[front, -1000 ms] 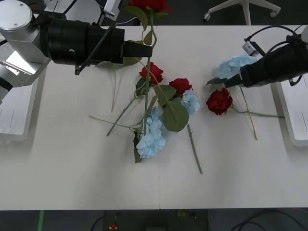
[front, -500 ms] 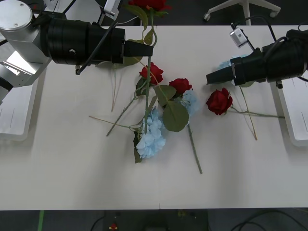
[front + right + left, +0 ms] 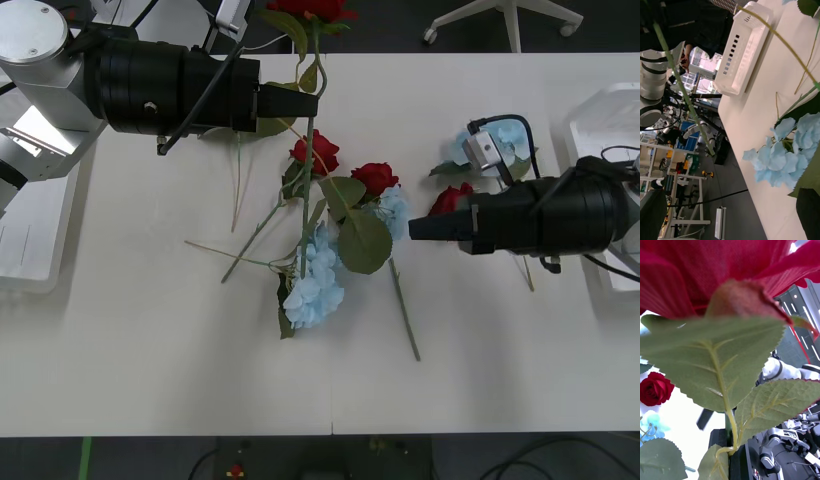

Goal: Put the red flowers into the right box and the blue flowers into the left box

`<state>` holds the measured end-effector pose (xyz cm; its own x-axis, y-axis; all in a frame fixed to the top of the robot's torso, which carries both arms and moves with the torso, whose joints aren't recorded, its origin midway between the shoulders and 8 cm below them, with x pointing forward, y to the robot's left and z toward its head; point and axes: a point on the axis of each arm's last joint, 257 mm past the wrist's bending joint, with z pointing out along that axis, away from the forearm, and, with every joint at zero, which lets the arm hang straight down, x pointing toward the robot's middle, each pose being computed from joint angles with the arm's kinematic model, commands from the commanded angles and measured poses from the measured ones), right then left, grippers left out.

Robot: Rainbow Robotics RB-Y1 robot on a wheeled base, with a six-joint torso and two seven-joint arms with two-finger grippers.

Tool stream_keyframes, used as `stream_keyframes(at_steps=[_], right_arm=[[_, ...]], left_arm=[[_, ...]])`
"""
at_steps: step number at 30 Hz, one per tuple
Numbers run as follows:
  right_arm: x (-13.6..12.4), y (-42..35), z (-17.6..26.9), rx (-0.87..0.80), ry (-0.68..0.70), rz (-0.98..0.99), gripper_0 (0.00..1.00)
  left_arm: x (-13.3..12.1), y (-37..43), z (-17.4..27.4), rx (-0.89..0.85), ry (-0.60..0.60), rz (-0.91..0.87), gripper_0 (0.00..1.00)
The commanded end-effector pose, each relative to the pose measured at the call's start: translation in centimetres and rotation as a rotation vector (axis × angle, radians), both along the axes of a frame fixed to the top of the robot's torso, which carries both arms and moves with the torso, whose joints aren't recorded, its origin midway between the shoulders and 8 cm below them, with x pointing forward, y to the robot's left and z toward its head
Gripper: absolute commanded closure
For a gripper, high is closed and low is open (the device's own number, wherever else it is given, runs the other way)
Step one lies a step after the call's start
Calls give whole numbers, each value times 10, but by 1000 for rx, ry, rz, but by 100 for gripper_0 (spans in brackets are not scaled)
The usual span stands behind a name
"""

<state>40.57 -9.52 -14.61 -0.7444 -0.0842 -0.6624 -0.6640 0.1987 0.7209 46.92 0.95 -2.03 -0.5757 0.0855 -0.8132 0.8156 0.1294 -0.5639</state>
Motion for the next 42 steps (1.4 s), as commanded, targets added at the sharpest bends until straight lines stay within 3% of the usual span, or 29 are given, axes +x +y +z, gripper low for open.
stream_keyframes(at_steps=[1,19,31,42], right_arm=[[-18,9,14,59,-22,-4,0],[-32,103,54,372,-5,10,0],[-6,132,48,335,-94,-80,0],[3,151,66,378,-90,-105,0]], left_arm=[[-10,-10,6,-18,-77,-37,100],[-10,-10,6,-18,-77,-37,100],[-10,-10,6,-18,-77,-37,100],[-10,-10,6,-18,-77,-37,100]])
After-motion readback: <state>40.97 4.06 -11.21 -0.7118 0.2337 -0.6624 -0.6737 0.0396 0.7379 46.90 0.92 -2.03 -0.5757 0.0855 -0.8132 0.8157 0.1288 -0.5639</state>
